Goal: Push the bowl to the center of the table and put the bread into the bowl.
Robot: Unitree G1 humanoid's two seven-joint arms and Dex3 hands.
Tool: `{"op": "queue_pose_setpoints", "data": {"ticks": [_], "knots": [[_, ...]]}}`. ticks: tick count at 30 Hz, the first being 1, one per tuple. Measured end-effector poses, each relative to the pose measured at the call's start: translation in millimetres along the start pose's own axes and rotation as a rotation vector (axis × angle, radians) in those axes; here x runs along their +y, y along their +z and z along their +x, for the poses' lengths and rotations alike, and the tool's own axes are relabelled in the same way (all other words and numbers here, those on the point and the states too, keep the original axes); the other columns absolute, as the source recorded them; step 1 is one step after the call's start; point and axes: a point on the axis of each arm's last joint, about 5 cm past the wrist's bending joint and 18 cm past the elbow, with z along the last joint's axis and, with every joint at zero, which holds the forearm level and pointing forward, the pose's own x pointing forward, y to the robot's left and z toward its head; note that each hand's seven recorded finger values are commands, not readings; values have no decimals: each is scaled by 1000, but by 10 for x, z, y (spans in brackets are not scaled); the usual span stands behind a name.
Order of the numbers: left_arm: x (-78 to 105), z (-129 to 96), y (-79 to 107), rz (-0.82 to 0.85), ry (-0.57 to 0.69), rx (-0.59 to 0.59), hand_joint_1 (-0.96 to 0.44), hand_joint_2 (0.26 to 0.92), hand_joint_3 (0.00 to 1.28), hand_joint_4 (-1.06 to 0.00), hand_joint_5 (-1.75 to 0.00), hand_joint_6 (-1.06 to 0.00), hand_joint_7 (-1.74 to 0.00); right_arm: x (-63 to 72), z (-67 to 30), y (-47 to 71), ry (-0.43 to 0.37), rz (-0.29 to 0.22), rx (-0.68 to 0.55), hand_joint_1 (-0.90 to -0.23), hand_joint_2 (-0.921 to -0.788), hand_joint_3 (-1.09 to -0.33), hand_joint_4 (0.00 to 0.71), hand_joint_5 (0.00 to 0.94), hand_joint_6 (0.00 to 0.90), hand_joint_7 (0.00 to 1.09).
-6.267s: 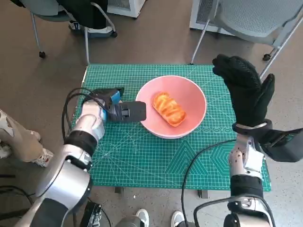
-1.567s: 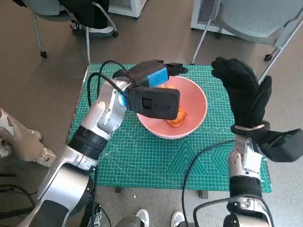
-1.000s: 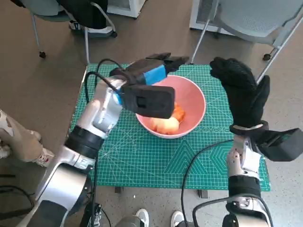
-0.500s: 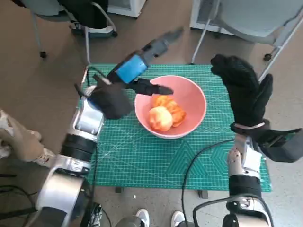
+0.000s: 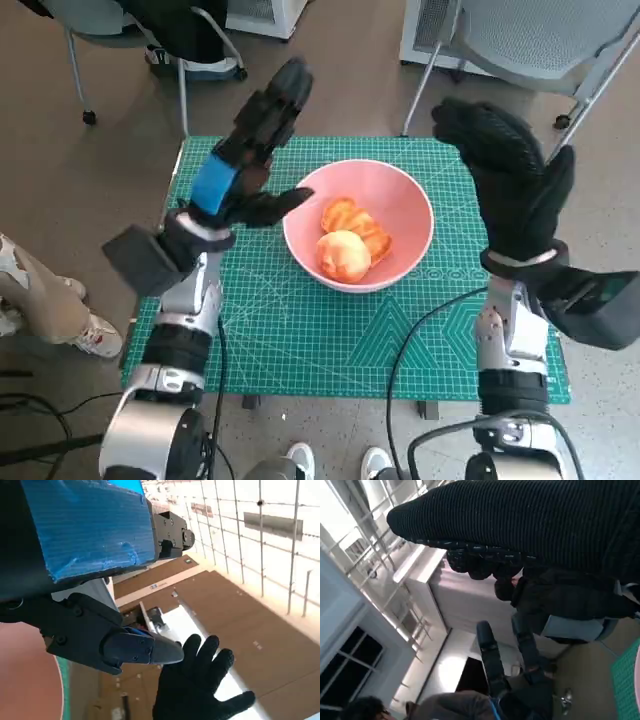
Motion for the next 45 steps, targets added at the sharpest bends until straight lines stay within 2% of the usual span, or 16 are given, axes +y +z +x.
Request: {"op": "queue_pose_setpoints", "data": {"ticks": [10,19,45], "knots": [[4,-27,22,-19,8,-46,-703,921,338,1,1,-98,-33,35,65,-37,27,-25,-18,-683,-921,-741,202,12,67,526],[-74,-53,-20,-37,21,-47,-697,921,350,1,1,-88,-27,52,63,-62,39,-23,-13,-681,-921,-725,209,12,78,518],[-81,-104,-82,-58,44,-15,-686,921,350,1,1,-87,-28,57,75,-54,52,-39,-5,-677,-921,-728,209,7,83,504]]}}
